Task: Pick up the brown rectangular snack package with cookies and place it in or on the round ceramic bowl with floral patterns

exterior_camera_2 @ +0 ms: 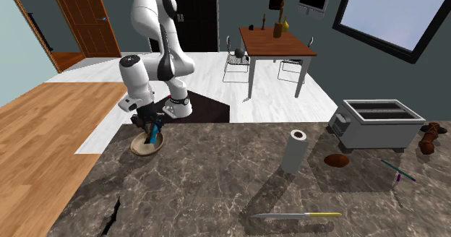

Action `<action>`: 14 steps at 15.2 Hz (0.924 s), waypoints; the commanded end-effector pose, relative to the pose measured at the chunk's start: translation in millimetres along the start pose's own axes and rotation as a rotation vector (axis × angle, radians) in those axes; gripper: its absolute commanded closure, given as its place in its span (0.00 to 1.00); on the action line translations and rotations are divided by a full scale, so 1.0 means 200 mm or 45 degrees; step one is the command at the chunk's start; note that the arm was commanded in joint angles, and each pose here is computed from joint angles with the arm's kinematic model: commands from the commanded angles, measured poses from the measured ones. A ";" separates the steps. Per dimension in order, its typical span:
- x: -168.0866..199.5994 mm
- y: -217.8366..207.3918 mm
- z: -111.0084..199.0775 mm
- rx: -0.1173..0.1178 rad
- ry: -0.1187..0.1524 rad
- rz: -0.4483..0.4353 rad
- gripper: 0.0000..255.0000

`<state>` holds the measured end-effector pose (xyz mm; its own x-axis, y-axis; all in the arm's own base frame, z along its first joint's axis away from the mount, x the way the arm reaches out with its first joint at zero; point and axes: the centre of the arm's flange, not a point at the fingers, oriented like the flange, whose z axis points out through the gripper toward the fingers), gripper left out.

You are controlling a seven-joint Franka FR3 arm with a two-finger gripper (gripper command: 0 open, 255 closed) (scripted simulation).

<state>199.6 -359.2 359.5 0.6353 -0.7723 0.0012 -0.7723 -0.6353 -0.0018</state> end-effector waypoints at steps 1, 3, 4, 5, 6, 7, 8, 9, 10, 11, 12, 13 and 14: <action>-0.05 0.13 0.00 0.000 0.000 -0.002 1.00; -0.10 0.27 0.00 0.000 0.000 -0.002 1.00; -0.10 0.27 0.02 0.000 0.000 -0.002 1.00; -0.10 0.27 0.05 0.000 0.000 -0.002 1.00; -0.10 0.27 0.08 0.000 0.000 -0.002 1.00; -0.10 0.27 0.10 0.000 0.000 -0.002 1.00; -0.10 0.27 0.13 0.000 0.000 -0.002 1.00; -0.10 0.27 0.15 0.000 0.000 -0.002 1.00; -0.10 0.27 0.18 0.000 0.000 -0.002 1.00; -0.10 0.27 0.21 0.000 0.000 -0.002 1.00; -0.10 0.27 0.23 0.000 0.000 -0.002 1.00; -0.10 0.27 0.26 0.000 0.000 -0.002 1.00; -0.10 0.27 0.29 0.000 0.000 -0.002 1.00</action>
<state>145.5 -378.2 306.6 0.6365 -0.7713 0.0000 -0.7713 -0.6365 -0.0018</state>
